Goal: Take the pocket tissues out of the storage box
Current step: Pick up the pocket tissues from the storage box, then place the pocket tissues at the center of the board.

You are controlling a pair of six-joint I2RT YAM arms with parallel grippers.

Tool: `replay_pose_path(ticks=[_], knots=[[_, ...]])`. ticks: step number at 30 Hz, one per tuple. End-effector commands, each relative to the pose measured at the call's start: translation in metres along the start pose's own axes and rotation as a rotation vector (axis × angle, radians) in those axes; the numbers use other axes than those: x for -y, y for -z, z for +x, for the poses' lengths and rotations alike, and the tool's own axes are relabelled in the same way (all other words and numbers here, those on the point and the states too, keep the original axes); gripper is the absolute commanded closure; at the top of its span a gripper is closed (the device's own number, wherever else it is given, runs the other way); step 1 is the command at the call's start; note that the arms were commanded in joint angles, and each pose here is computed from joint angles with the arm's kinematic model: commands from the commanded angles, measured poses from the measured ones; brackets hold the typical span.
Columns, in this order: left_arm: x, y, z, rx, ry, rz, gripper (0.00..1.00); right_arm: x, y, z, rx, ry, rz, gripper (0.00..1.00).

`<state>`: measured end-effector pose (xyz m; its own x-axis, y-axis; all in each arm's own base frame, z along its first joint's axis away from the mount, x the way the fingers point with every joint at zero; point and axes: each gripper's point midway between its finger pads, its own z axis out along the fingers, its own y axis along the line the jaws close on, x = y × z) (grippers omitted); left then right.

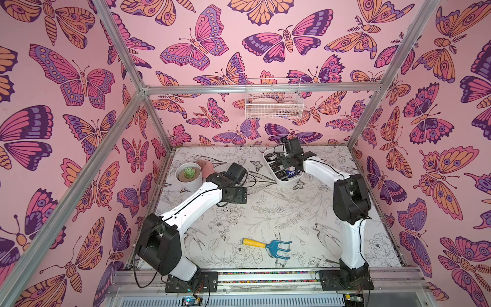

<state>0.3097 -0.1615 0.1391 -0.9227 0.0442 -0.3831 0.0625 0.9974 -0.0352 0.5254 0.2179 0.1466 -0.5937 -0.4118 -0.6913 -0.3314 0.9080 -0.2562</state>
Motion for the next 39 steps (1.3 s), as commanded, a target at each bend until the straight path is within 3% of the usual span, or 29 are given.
replay_pose_path(ticks=[1, 4, 9, 19, 24, 27, 33, 39], knots=[[-0.004, 0.009, 0.003, 0.011, 0.004, -0.004, 0.07, -0.034, 0.053, -0.012, 0.046, -0.018, -0.131, 0.77], [-0.01, 0.013, 0.002, 0.031, 0.024, -0.023, 0.07, -0.076, 0.082, 0.001, 0.059, 0.05, -0.173, 0.77], [-0.033, 0.023, 0.003, 0.067, 0.069, -0.078, 0.06, -0.149, 0.104, 0.039, 0.08, 0.205, -0.095, 0.74], [-0.088, 0.033, 0.015, 0.067, 0.256, -0.112, 0.06, -0.235, 0.08, 0.091, 0.045, 0.371, -0.007, 0.74], [-0.099, 0.042, 0.014, 0.091, 0.296, -0.1, 0.06, -0.255, 0.075, 0.118, 0.006, 0.424, -0.011, 0.7], [-0.102, 0.046, 0.011, 0.105, 0.308, -0.094, 0.06, -0.262, 0.086, 0.125, 0.008, 0.438, -0.023, 0.59], [-0.103, 0.047, 0.008, 0.111, 0.319, -0.094, 0.06, -0.258, 0.119, 0.12, 0.015, 0.411, -0.083, 0.38], [-0.103, 0.047, 0.008, 0.107, 0.327, -0.091, 0.06, -0.254, 0.145, 0.104, 0.006, 0.304, -0.223, 0.32]])
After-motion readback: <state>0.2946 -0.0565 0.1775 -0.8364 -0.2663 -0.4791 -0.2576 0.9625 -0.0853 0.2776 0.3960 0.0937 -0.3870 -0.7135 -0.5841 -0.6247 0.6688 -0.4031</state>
